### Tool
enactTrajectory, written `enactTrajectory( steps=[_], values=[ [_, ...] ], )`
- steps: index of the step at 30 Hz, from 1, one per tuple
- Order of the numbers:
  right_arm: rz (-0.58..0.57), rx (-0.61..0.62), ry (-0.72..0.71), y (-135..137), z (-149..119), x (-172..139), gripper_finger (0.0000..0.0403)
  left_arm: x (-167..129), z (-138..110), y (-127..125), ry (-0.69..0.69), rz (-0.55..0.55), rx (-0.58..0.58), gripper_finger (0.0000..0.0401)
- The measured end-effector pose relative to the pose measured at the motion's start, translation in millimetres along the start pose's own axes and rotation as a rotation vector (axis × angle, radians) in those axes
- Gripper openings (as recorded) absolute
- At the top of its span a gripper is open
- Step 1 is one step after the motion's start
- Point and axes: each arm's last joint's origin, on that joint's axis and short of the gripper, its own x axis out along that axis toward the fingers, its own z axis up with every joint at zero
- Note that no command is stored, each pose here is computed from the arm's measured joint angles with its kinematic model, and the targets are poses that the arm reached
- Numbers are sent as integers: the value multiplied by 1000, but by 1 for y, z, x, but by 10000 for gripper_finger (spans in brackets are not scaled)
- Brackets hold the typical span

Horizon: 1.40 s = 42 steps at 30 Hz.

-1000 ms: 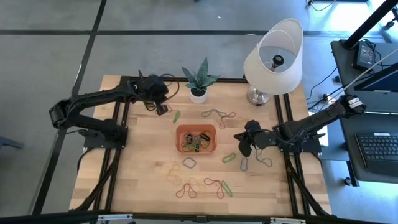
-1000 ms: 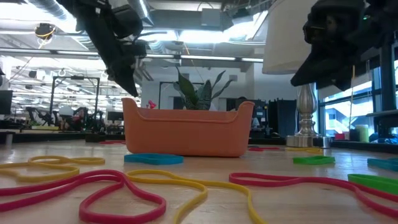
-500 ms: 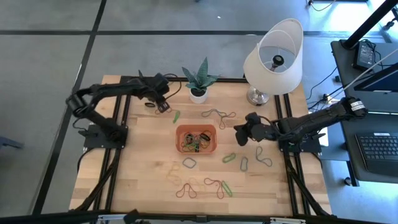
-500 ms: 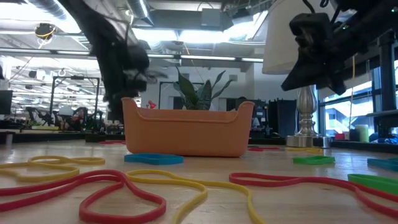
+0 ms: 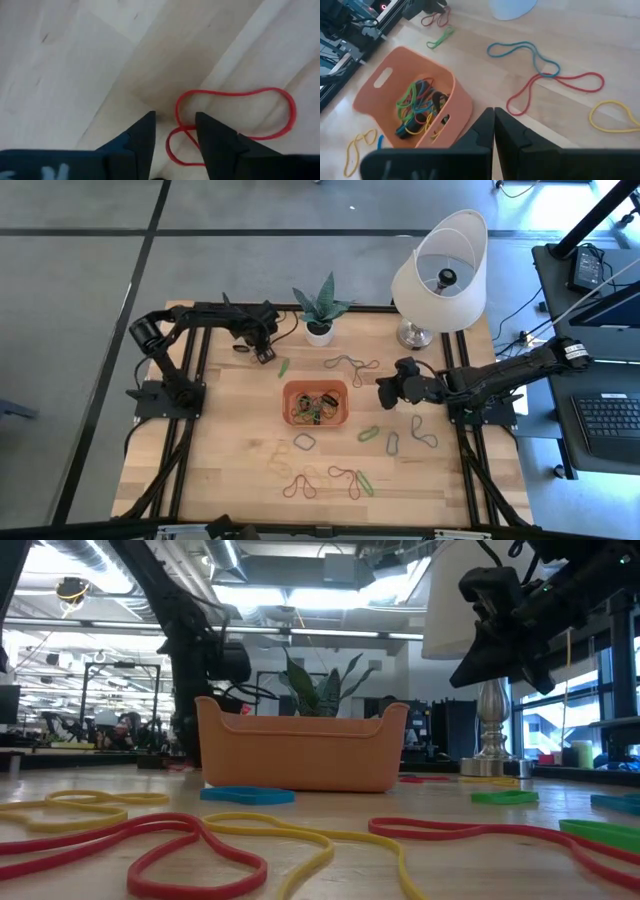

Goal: Pick and place rubber bands into bin
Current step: Put the red rubber band into the orange bin

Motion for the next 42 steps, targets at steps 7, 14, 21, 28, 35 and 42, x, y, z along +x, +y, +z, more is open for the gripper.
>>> enactTrajectory(
  steps=[7, 14, 21, 28, 35, 42],
  values=[
    [0, -2, 0, 0, 0, 0, 16, -3, -3, -1, 11, -4, 21, 39],
    [0, -9, 1, 0, 0, 0, 16, -31, -9, -6, 29, -7, 42, 3],
    [0, -89, 1, 0, 0, 0, 16, -99, 6, -19, -92, -6, 41, 3],
    [1, -141, 1, 0, 0, 0, 16, -168, 20, -68, -209, 37, 213, 3],
    [1, -181, 2, 0, 0, 0, 16, -213, 32, -134, -363, -30, 227, 3],
    [21, -194, 27, 1, -1, 0, 16, -207, 39, -194, -342, -101, 209, 3]
  ],
)
